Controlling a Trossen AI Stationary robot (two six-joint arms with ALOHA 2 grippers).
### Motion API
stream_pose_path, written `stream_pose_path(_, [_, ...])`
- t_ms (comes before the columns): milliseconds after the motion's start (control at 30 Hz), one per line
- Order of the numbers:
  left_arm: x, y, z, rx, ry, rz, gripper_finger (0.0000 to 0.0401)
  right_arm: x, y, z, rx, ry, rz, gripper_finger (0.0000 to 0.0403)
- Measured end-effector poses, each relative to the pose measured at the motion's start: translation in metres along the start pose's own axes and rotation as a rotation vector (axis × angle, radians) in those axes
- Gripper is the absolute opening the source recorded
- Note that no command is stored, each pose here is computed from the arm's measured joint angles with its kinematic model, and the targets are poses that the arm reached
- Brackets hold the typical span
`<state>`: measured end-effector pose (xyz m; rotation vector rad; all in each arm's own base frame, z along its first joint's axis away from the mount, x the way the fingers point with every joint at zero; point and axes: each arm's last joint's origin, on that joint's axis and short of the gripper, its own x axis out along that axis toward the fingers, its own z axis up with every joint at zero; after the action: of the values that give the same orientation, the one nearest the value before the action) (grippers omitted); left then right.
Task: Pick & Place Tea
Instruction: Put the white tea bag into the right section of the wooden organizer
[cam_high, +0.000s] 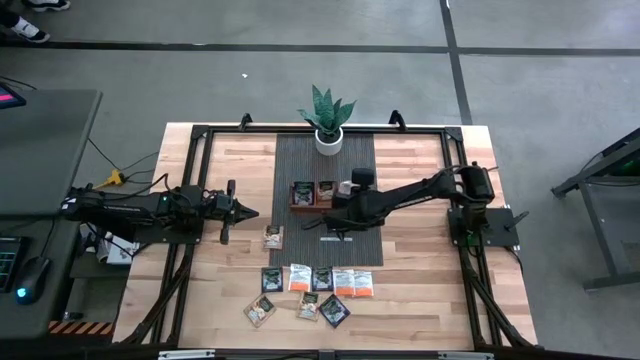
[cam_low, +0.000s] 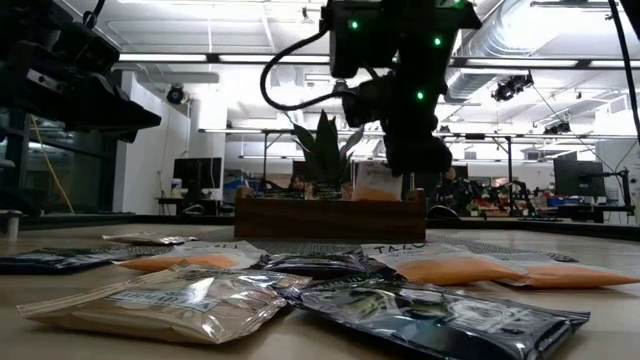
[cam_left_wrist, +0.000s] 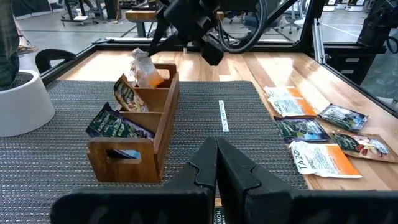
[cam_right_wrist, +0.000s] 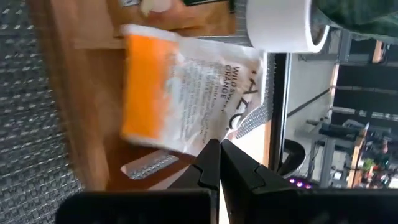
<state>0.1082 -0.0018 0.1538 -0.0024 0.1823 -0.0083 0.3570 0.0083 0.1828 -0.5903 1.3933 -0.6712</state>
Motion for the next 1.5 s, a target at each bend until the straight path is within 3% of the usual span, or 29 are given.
stream_pose_path(367, [0.000,0.000,0.000,0.000,0.000,0.000,0.0001,0.006,0.003,-0.002,-0.116,-0.001,-0.015,0.0000])
stream_pose_path(767, [0.000,0.000,0.000,0.000,0.000,0.000,0.0001,0.007,0.002,-0.002,-0.130,-0.002,-0.014,0.0004])
stream_pose_path(933, [0.000,0.000,0.000,0.000,0.000,0.000,0.0001,0.007,0.002,-0.002,-0.160,-0.001,-0.015,0.0034])
stream_pose_path(1233, [0.000,0.000,0.000,0.000,0.000,0.000,0.0001,0.007,0.001,-0.001,-0.147,-0.008,-0.059,0.0124])
stream_pose_path(1500, [0.000,0.000,0.000,0.000,0.000,0.000,0.0001,-0.009,-0.002,0.005,-0.102,-0.087,-0.166,0.0147])
